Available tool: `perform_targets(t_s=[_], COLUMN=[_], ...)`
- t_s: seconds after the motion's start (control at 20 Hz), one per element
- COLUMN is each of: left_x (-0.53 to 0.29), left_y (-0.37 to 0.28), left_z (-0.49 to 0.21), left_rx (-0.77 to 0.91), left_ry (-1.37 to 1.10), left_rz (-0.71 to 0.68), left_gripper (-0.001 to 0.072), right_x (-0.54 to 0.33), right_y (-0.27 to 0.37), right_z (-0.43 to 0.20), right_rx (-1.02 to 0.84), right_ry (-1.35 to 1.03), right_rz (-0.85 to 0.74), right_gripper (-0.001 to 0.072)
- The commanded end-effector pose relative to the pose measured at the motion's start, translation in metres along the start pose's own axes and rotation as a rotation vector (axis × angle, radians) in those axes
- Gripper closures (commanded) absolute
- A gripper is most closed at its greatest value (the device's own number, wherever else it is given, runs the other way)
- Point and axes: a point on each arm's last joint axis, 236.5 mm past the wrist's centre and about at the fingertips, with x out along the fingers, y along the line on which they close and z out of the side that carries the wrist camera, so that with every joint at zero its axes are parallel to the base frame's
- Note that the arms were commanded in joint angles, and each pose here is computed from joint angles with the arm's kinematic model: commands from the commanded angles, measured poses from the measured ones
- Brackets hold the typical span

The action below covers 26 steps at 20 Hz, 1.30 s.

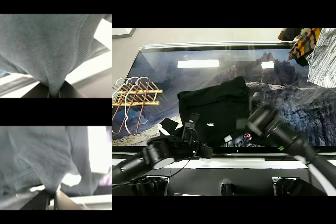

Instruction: Fold the clothes and pants, and hang the long-sleeved shirts on hangers.

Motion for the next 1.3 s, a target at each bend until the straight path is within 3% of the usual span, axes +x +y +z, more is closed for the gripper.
perform_targets(t_s=[0.0,0.3,0.45,0.8,1.25], left_x=[-0.038,-0.095,-0.108,-0.003,0.11], left_y=[-0.048,-0.145,-0.186,-0.167,-0.095], left_z=[0.005,0.014,0.017,0.015,0.004], left_rx=[-0.079,-0.122,-0.186,-0.291,-0.462], left_ry=[0.0,-0.018,-0.026,0.107,0.274], left_rz=[-0.187,-0.524,-0.673,-0.493,-0.239], left_gripper=[0.0674,0.0674,0.0675,0.0675,0.0674], right_x=[-0.066,-0.157,-0.17,-0.049,0.11], right_y=[-0.007,0.024,0.026,-0.017,0.007], right_z=[0.08,0.13,0.136,0.101,0.022], right_rx=[0.001,-0.043,-0.051,-0.164,0.105], right_ry=[-0.185,-0.354,-0.382,-0.146,0.02], right_rz=[0.139,0.324,0.343,-0.018,0.003], right_gripper=[0.066,0.066,0.0659,0.0659,0.0658])
